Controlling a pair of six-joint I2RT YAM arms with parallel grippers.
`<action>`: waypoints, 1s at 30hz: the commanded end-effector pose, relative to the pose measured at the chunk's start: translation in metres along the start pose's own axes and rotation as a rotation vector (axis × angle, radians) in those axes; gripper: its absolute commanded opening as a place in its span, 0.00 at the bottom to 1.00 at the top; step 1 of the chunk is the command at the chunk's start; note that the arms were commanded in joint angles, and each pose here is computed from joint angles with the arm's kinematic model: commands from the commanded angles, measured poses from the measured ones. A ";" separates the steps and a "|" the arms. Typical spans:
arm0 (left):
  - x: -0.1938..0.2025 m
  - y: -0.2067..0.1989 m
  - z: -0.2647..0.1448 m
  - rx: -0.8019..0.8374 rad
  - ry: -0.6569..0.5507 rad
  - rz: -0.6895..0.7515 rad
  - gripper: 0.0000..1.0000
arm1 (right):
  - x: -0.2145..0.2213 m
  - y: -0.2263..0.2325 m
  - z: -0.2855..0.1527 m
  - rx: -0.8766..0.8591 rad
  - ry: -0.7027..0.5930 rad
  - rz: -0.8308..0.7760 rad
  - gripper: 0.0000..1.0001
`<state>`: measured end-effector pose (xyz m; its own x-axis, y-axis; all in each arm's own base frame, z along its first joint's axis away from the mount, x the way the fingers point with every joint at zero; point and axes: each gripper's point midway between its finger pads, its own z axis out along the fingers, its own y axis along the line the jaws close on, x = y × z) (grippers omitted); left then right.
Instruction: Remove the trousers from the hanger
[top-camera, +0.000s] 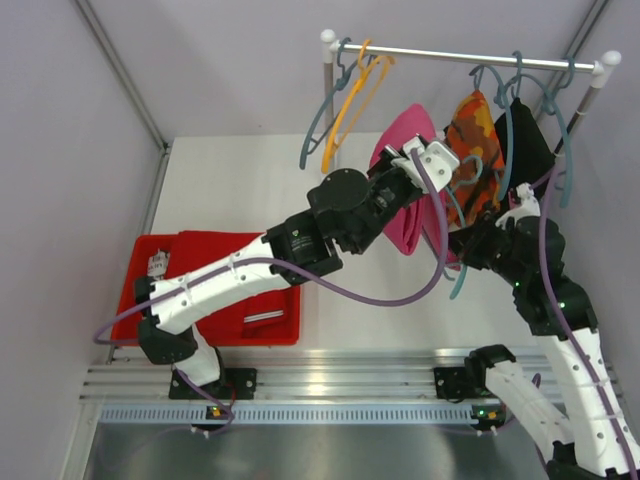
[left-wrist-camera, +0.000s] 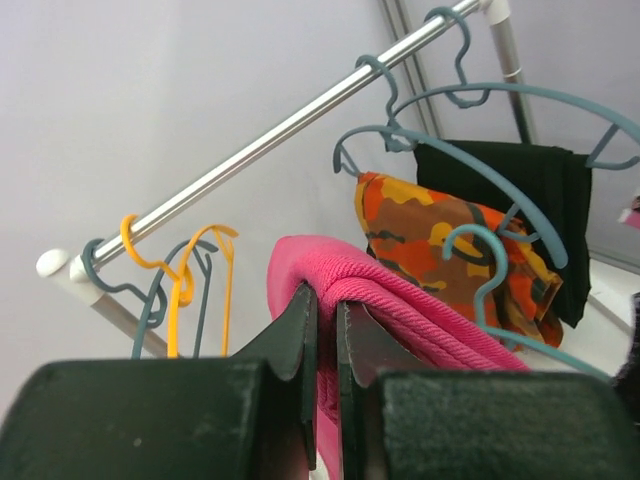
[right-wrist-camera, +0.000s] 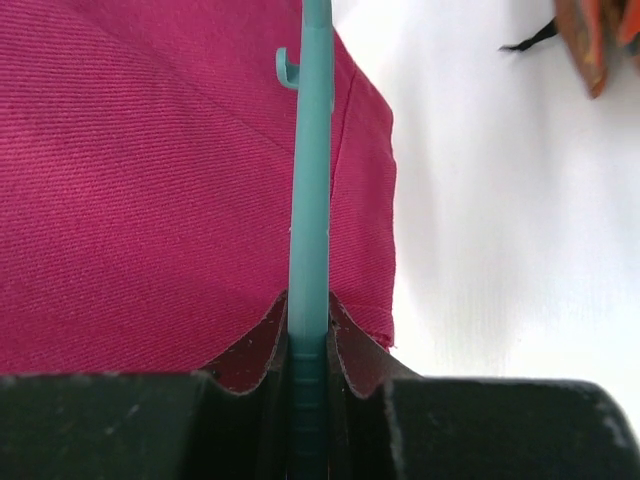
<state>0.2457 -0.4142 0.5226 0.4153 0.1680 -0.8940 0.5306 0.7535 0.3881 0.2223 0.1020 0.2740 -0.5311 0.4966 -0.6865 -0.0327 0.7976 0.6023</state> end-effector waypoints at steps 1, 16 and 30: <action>-0.153 0.177 -0.080 -0.361 -0.464 -0.347 0.00 | 0.019 -0.058 -0.014 0.250 0.037 -0.073 0.00; -0.177 0.214 -0.105 -0.397 -0.526 -0.400 0.00 | 0.042 -0.072 0.008 0.269 0.109 -0.046 0.00; -0.137 0.240 -0.152 -0.436 -0.316 -0.378 0.00 | 0.036 -0.070 0.003 0.249 0.068 -0.074 0.00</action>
<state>0.2128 -0.2079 0.6926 0.4731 -0.2679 -0.8393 0.4270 0.9030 -0.0476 0.2028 0.0689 0.1925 -0.6245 0.4199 -0.6585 0.1443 0.8907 0.4311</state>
